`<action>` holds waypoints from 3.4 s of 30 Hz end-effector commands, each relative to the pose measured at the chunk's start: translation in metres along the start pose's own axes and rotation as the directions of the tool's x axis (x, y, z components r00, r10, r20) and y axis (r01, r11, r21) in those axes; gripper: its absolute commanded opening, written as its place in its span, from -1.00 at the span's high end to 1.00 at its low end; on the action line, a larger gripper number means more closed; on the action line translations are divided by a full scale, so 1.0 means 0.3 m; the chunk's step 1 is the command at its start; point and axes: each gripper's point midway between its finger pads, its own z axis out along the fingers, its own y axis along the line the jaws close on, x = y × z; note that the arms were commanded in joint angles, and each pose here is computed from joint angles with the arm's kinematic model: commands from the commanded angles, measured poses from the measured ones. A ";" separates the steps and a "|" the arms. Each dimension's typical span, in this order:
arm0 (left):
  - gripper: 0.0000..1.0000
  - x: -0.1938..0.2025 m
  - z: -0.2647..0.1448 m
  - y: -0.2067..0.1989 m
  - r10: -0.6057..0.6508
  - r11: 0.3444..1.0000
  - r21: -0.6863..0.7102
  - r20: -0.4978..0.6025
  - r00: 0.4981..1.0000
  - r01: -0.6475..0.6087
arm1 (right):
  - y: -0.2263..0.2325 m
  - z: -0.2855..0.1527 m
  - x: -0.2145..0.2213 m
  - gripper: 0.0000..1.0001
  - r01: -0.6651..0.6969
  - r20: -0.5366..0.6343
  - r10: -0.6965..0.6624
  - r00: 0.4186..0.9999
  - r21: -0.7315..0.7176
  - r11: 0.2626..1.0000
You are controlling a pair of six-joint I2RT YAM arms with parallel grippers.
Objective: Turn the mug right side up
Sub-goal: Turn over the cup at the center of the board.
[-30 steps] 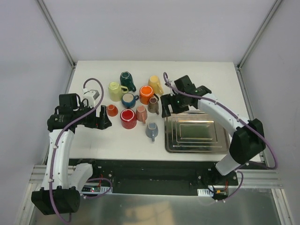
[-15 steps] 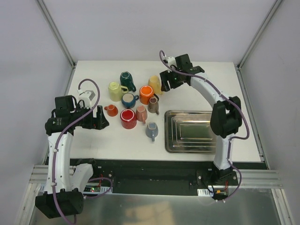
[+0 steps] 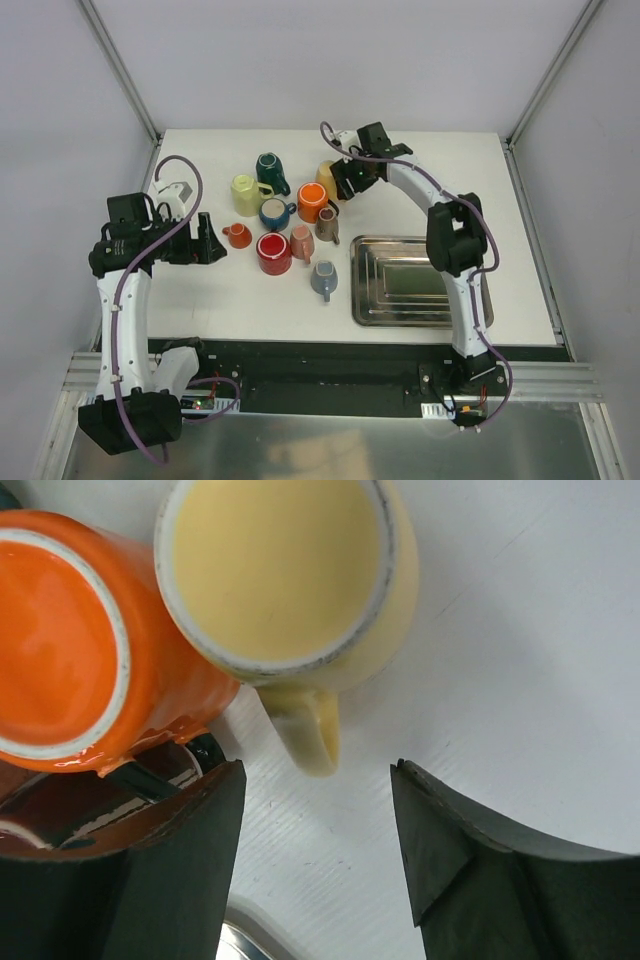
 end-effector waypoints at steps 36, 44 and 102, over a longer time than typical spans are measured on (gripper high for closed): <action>-0.60 -0.136 0.005 -0.063 0.199 0.969 0.135 0.068 0.978 -0.207 | -0.049 -0.343 -0.247 1.00 -0.150 0.255 0.151 0.955 -0.024 0.988; -0.60 -0.295 0.050 -0.210 0.595 0.769 0.128 0.215 0.774 -0.626 | 0.128 -0.634 -0.211 1.00 -0.282 0.240 0.351 0.905 -0.280 0.918; 1.00 -0.144 0.454 -0.811 0.896 0.297 0.443 0.178 0.407 -0.846 | 0.206 -1.026 0.184 -0.45 -0.706 -0.131 0.881 0.455 -0.656 0.267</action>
